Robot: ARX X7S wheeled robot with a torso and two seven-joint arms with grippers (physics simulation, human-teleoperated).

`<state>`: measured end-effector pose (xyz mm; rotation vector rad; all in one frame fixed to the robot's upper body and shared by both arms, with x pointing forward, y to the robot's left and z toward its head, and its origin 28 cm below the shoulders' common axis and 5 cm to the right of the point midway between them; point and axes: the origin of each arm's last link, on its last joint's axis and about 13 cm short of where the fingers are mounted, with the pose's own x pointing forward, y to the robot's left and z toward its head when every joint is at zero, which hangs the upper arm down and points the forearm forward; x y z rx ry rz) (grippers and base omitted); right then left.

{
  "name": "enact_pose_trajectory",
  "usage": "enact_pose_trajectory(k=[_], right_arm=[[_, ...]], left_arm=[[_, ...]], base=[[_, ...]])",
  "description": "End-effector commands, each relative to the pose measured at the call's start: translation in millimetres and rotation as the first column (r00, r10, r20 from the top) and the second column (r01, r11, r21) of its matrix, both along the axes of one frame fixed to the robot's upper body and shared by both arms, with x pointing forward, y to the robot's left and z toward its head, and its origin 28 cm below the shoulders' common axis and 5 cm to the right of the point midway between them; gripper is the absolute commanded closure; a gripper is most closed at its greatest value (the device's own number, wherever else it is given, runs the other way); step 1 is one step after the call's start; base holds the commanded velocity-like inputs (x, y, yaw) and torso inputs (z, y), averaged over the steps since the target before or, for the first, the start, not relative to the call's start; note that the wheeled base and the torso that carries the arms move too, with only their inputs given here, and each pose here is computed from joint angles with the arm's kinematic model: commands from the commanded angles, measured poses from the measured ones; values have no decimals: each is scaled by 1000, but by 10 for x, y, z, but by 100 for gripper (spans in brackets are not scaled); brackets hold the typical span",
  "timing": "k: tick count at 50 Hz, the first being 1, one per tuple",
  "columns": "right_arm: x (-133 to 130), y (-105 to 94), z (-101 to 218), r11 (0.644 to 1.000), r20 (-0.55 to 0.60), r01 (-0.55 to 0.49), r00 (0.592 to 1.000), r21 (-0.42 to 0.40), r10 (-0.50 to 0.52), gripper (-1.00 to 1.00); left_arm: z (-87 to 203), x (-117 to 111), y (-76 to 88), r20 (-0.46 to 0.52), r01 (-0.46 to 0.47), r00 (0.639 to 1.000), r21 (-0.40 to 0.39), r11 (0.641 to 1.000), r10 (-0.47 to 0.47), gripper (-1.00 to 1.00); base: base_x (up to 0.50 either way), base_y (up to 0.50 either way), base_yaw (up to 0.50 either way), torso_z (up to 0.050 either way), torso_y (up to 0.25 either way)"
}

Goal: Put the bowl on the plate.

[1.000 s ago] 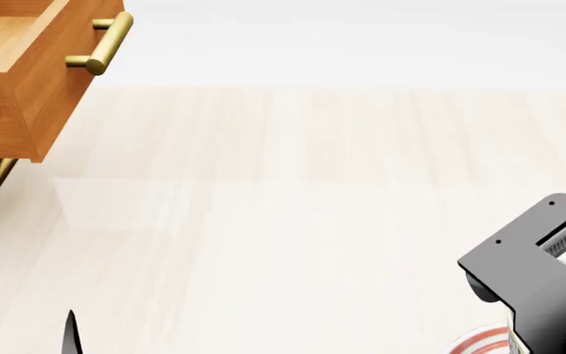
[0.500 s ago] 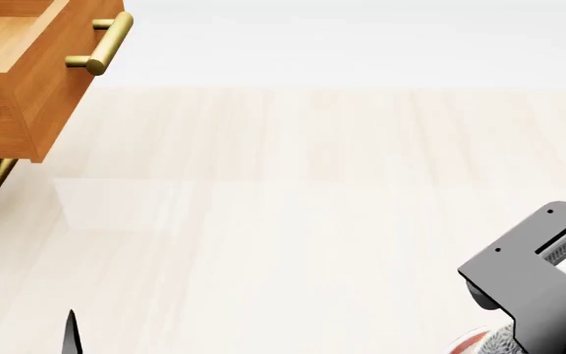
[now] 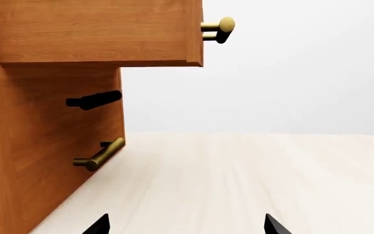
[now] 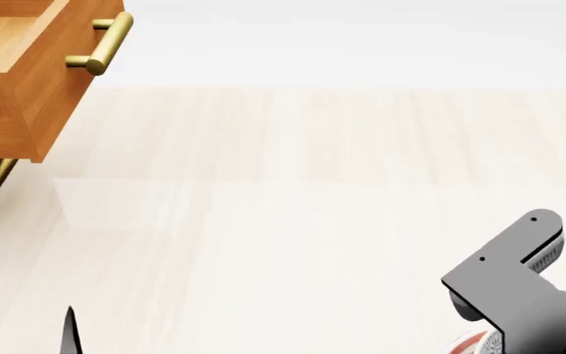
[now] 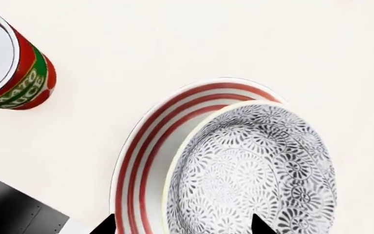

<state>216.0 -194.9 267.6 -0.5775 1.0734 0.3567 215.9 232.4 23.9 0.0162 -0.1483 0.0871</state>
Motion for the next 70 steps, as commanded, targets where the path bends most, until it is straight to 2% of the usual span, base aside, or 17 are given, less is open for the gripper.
enact_pose_trajectory(k=[1, 25, 41, 50, 70], right_arm=[[-32, 22, 45, 998, 44, -38, 998, 42, 36, -100], [-144, 21, 233, 986, 239, -126, 966, 106, 98, -100], [-87, 23, 265, 981, 374, -152, 922, 117, 98, -100], [-37, 49, 315, 978, 465, -167, 881, 126, 91, -100], [30, 109, 304, 964, 558, -230, 821, 132, 120, -100]], left_arm=[[29, 11, -1, 4, 3, 1000, 1, 1000, -3, -100], [34, 43, -9, 2, 10, 1000, 4, 1000, -10, -100], [38, 39, -14, 3, 10, 1000, 4, 1000, -10, -100], [42, 31, -8, 5, 11, 1000, 3, 1000, -11, -100], [57, 24, -14, 9, 15, 1000, 5, 1000, -15, -100]], base=[[0, 0, 0, 0, 0], [0, 0, 0, 0, 0], [0, 0, 0, 0, 0], [0, 0, 0, 0, 0], [0, 0, 0, 0, 0]])
